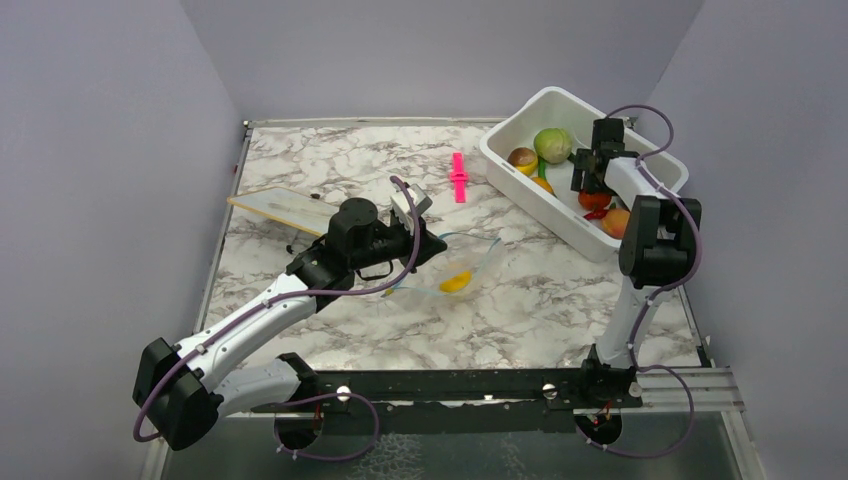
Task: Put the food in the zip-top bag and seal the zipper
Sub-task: Pick up the fake fruit from the bin.
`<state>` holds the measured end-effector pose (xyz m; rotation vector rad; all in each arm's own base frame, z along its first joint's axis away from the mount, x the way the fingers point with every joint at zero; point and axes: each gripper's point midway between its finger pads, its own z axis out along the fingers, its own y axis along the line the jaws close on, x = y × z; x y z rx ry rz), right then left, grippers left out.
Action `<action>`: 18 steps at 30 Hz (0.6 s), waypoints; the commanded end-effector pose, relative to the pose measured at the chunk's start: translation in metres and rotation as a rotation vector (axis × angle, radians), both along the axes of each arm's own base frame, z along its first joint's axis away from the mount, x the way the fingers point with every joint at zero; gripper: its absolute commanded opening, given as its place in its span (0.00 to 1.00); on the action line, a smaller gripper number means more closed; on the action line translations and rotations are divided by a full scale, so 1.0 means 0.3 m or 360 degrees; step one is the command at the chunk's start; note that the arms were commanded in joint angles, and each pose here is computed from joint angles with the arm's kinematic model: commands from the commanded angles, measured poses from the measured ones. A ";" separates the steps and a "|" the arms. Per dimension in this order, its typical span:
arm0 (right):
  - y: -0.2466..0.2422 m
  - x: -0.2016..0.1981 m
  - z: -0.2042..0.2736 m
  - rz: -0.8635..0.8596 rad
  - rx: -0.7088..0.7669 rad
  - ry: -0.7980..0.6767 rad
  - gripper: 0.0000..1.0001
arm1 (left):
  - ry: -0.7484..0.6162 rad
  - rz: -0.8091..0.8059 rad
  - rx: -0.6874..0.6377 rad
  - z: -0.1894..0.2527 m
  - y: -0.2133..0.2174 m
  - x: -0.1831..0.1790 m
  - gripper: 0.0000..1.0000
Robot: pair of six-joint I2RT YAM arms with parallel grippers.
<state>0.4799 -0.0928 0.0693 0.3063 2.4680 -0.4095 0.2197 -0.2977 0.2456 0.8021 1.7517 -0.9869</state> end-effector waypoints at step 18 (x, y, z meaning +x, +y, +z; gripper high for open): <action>0.019 -0.002 0.108 -0.0001 0.0074 -0.0098 0.53 | -0.0056 -0.0002 -0.0032 0.027 0.003 -0.003 0.00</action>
